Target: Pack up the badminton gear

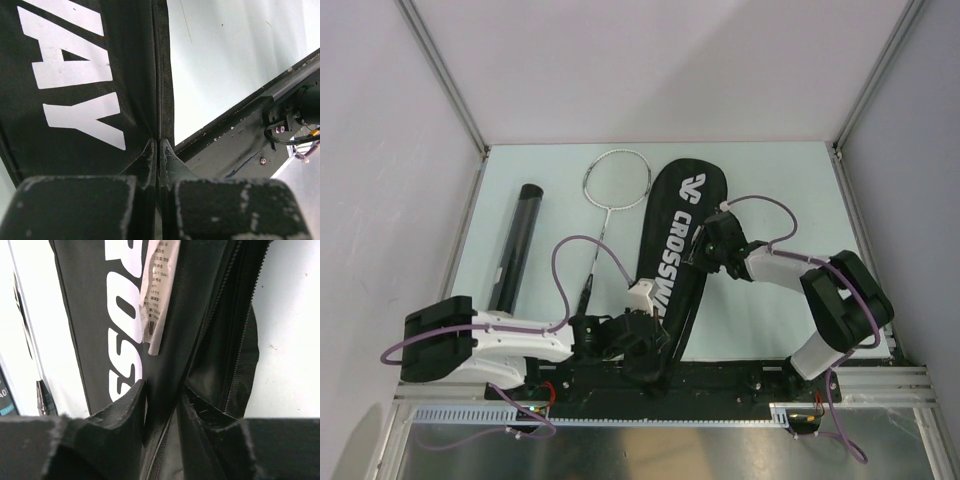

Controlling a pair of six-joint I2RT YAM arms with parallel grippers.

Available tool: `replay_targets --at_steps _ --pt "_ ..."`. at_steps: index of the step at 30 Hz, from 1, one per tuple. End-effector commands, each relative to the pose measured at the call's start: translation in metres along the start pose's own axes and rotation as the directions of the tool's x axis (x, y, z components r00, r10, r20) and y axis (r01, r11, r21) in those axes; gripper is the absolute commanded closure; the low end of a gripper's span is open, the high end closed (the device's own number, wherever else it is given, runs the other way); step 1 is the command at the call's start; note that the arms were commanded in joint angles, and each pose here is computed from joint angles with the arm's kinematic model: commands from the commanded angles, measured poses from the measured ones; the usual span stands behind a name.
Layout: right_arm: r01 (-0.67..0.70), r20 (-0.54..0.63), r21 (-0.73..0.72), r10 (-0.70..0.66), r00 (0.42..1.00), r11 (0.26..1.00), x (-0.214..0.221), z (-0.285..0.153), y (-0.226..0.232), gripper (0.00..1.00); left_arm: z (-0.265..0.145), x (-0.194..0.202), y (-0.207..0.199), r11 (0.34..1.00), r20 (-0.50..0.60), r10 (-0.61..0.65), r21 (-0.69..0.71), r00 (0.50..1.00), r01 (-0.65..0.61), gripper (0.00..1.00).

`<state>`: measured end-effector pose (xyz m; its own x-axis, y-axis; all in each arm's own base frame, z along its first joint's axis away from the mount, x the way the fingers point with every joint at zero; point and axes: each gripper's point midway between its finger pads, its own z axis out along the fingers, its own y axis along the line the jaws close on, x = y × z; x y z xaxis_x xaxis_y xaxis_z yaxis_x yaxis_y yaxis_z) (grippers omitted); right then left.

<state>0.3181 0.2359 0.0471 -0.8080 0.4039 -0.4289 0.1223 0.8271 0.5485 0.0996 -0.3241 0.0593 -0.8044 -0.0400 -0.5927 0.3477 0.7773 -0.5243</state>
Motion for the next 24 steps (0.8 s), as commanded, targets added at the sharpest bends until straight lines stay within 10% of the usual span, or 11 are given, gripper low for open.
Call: replay_targets --at_steps 1,6,12,18,24 --pt "-0.040 0.036 -0.056 0.042 0.998 0.998 -0.012 0.005 0.013 0.75 0.001 -0.021 -0.029 0.997 0.055 -0.014 0.083 0.998 0.009 1.00" --pt "-0.040 0.113 -0.046 0.044 0.993 0.998 -0.037 -0.009 0.010 0.98 0.009 -0.029 -0.022 0.997 0.056 -0.026 0.069 0.998 0.022 1.00" --pt "-0.008 0.159 -0.022 0.011 0.987 1.000 -0.050 -0.031 0.006 0.81 0.011 -0.041 -0.027 0.996 0.067 -0.031 0.086 0.997 0.026 1.00" --pt "0.028 0.161 -0.007 -0.027 0.987 1.000 -0.048 -0.034 0.001 0.86 0.016 -0.044 -0.039 0.993 0.052 -0.023 0.114 0.998 0.016 1.00" --pt "0.036 0.150 -0.006 -0.035 0.988 0.999 -0.048 -0.031 -0.003 1.00 0.002 -0.067 -0.032 0.998 0.111 0.022 0.061 0.994 -0.029 0.50"
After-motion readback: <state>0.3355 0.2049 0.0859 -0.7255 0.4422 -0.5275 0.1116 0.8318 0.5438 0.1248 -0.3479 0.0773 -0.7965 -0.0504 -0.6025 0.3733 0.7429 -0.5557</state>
